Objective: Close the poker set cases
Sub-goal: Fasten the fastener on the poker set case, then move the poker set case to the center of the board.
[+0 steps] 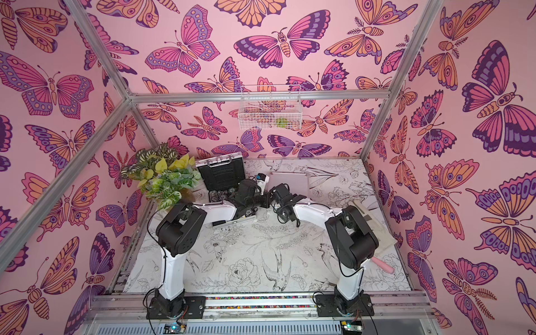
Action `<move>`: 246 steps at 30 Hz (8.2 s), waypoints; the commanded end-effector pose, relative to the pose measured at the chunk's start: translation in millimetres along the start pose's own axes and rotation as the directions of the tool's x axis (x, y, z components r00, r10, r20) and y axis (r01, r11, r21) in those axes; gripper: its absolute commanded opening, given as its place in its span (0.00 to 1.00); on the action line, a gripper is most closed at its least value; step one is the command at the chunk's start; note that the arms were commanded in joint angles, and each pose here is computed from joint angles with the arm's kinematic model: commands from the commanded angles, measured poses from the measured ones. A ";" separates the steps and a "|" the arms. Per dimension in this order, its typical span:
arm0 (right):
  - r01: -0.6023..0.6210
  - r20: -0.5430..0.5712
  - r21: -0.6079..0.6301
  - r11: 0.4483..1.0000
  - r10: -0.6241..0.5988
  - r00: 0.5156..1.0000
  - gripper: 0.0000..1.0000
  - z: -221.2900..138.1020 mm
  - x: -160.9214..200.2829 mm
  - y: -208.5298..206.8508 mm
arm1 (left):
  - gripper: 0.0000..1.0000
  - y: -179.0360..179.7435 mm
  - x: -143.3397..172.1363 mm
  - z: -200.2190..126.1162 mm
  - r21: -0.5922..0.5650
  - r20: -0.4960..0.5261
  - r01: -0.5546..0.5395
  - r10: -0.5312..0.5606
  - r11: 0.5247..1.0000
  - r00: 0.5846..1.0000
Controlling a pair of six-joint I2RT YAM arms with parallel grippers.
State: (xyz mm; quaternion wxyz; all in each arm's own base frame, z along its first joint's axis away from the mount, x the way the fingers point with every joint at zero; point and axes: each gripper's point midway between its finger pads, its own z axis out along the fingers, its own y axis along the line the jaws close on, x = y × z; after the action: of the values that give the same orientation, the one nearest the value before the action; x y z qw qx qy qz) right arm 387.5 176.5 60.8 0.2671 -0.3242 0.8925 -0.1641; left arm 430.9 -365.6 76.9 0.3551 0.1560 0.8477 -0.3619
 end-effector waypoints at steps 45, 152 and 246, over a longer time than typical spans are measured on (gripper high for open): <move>0.258 -0.126 -0.201 0.945 -0.286 0.950 0.48 16.9 35.2 27.7 | 0.00 84.0 182.4 -23.4 -0.315 -0.475 0.089 -0.238 0.945 0.847; -0.550 0.094 -0.014 0.835 0.549 0.831 0.99 25.9 -92.2 -74.3 | 0.90 76.4 55.5 -194.1 -0.576 -0.093 -0.015 -0.048 0.817 0.995; -0.529 0.659 -0.097 0.843 0.453 0.601 0.00 -56.2 -209.3 -73.5 | 0.89 117.5 112.7 -235.0 -0.651 -0.141 0.069 -0.210 0.756 0.968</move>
State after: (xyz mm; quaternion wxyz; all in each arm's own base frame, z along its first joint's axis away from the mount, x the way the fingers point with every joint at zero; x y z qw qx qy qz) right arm 522.5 306.8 198.3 0.6060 -0.1163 0.7856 0.0449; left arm 298.3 -99.8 52.5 0.2727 -0.0348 0.9606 -0.0418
